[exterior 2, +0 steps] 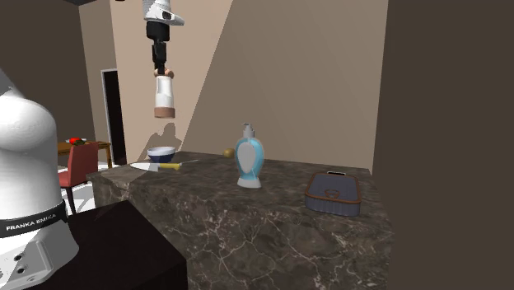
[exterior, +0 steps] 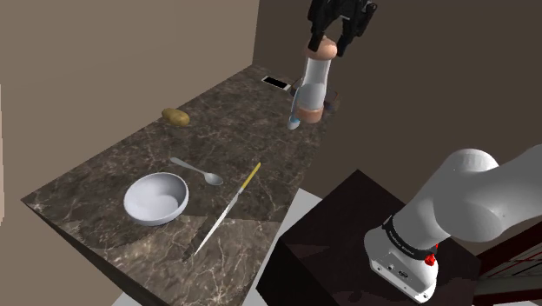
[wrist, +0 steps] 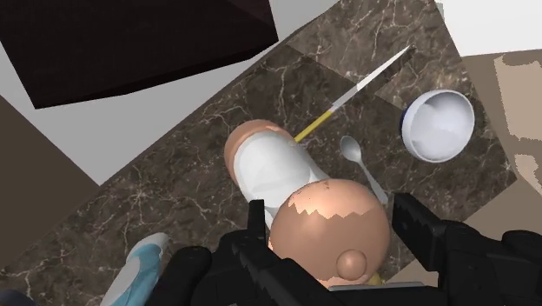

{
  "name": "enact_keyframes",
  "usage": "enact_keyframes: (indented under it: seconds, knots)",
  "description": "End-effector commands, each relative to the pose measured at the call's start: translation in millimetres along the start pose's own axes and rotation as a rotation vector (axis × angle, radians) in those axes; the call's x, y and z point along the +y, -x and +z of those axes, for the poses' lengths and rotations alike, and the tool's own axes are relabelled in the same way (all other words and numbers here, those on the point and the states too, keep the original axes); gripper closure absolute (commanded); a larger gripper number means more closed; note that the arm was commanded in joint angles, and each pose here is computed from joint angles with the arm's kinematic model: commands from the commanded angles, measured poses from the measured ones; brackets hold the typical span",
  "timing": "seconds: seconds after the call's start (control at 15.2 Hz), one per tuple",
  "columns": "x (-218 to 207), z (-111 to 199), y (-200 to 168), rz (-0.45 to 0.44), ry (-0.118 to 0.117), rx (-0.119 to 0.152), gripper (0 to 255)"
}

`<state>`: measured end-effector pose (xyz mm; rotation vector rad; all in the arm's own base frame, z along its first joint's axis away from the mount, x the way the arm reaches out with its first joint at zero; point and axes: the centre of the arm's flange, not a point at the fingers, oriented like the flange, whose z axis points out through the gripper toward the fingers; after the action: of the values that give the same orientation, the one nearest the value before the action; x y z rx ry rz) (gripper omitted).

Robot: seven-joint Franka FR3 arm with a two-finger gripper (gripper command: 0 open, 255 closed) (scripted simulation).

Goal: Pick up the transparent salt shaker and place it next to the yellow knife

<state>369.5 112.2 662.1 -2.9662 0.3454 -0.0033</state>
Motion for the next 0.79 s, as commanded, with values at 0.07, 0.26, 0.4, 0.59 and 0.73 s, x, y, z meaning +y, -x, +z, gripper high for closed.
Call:
enact_keyframes:
  seconds: [0.07, 0.26, 0.4, 0.59, 0.73]
  knots:
    - [-33.2, 8.0, 23.0, 0.002, 0.0, 0.0, 255]
    - [-65.6, 13.3, 45.0, 0.002, 0.0, 0.0, 255]
    - [-87.2, 16.9, 59.7, 0.002, 0.0, 0.0, 255]
    - [-119.7, 22.2, 81.8, 0.002, 0.0, 0.0, 255]
    - [-141.3, 25.7, 96.5, 0.002, 0.0, 0.0, 255]
